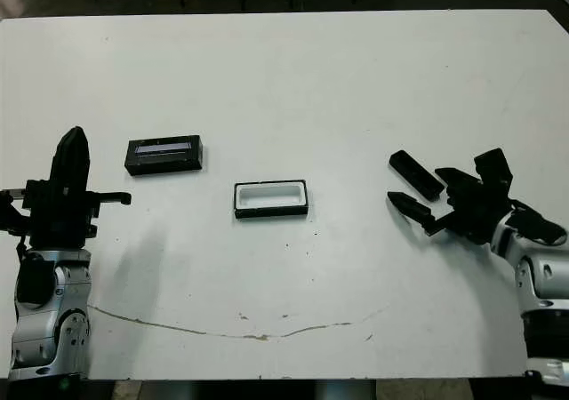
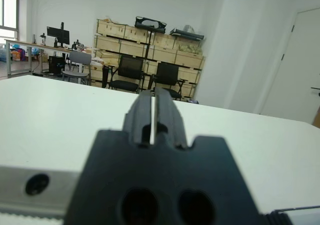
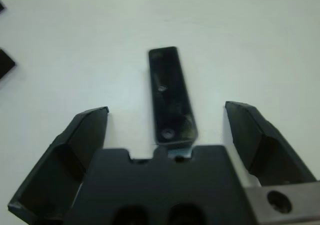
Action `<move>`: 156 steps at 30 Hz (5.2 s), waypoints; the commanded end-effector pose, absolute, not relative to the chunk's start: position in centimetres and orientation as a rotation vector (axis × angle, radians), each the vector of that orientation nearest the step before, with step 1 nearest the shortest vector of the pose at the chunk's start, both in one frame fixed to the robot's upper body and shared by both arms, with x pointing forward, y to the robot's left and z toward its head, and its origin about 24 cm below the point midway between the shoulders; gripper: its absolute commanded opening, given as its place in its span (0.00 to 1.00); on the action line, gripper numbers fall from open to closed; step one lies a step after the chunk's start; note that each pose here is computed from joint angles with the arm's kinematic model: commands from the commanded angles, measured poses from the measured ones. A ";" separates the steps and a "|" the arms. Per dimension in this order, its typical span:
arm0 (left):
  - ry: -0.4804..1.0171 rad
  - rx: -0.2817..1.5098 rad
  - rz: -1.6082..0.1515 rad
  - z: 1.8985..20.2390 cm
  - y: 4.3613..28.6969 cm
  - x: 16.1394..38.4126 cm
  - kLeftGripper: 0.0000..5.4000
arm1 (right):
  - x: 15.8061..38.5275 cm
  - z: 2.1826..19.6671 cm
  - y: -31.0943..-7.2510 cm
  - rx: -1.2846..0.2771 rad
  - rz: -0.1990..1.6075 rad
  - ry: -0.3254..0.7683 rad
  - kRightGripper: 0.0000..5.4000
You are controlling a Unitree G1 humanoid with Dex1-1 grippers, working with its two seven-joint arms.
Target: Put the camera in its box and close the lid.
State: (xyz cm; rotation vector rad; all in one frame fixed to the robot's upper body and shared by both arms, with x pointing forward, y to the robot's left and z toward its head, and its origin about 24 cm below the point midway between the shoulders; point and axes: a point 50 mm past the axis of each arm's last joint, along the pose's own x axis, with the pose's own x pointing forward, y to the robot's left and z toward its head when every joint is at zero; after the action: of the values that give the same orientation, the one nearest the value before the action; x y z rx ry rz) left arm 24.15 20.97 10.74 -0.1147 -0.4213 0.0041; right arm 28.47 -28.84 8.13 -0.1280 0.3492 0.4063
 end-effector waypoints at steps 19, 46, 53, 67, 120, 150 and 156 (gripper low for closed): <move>-0.375 -0.109 0.013 9.9 21.1 23.9 0.00 | 27.5 7.5 -28.4 -0.250 0.348 0.365 0.31; -0.368 -0.108 0.012 9.7 21.0 23.7 0.00 | 30.6 13.3 -27.1 -0.160 0.563 0.117 0.10; -0.365 -0.113 0.012 9.6 20.9 23.6 0.00 | 32.4 17.4 -23.4 -0.238 0.837 0.006 0.10; -0.359 -0.114 0.010 9.5 20.4 23.5 0.00 | 34.3 17.9 -15.7 -0.513 1.302 0.273 0.10; -0.338 -0.097 0.020 9.2 20.1 23.3 0.00 | 33.2 14.5 -11.3 -0.801 1.461 0.458 0.10; -0.339 -0.112 0.031 8.9 20.1 23.0 0.00 | 33.3 15.0 -11.0 -0.819 1.469 0.429 0.34; -0.337 -0.100 0.036 8.9 20.1 23.0 0.00 | 33.8 16.4 -12.0 -0.876 1.433 0.356 0.53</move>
State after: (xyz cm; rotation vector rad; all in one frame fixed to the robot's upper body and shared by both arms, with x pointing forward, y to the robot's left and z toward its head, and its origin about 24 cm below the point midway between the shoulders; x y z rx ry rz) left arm 23.28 19.98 9.45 -0.1066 -0.3686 0.0216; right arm 33.52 -11.24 15.74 -0.8606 0.3556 1.4599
